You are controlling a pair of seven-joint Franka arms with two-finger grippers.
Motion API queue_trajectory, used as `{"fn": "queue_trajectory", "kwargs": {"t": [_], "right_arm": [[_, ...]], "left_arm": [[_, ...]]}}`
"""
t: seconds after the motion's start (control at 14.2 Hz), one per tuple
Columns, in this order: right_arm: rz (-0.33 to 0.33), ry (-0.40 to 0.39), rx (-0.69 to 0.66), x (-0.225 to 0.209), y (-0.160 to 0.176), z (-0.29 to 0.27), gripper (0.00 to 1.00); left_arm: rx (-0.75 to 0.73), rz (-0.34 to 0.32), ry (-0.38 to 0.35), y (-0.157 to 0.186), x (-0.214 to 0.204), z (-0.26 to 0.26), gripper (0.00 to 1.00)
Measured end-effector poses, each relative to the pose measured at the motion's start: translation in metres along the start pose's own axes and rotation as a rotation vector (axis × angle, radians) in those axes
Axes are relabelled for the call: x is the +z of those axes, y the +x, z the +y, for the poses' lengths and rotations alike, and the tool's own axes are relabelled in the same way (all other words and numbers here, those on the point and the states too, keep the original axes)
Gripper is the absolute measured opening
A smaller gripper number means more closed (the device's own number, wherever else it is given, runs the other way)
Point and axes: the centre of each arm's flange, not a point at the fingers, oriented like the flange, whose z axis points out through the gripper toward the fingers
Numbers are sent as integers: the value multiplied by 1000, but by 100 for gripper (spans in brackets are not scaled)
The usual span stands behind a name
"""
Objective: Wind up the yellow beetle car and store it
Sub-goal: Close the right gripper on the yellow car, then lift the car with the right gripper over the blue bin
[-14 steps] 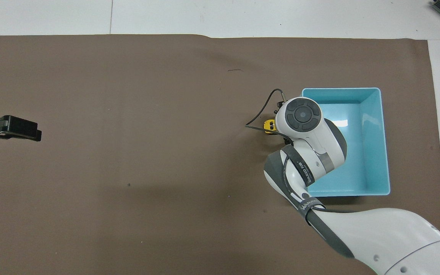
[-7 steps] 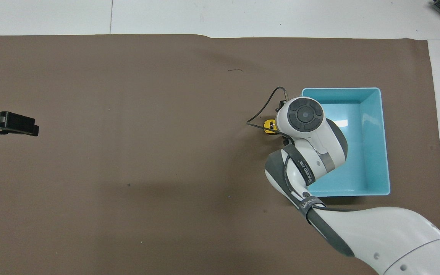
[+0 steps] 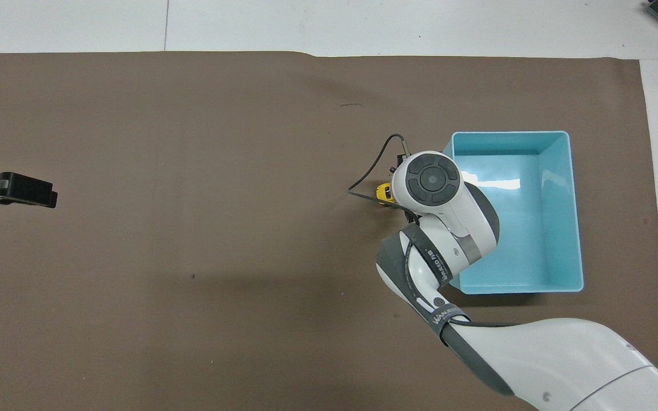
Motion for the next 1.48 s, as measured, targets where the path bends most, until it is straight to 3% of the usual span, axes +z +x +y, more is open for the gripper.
{"fn": "queue_trajectory", "kwargs": {"t": [0.21,0.42,0.84,1.05,1.48], "right_arm": [[-12,5,-32,-37,1,-11,45],[-87,17,-50,-83,14,-14,45],[-93,80,-158,-144,30,-10,45],[-84,78,-309,-153,33,-7,45],[-75,-37,-739,-140,65,1,45]], "left_arm": [[-9,-12,-1,-2,1,-1,100],[-64,-15,0,-3,1,0,100],[-91,-13,-1,-3,0,-5,100],[-97,-12,-1,-4,-1,-8,100],[-98,-11,-1,-4,-1,-8,100]]}}
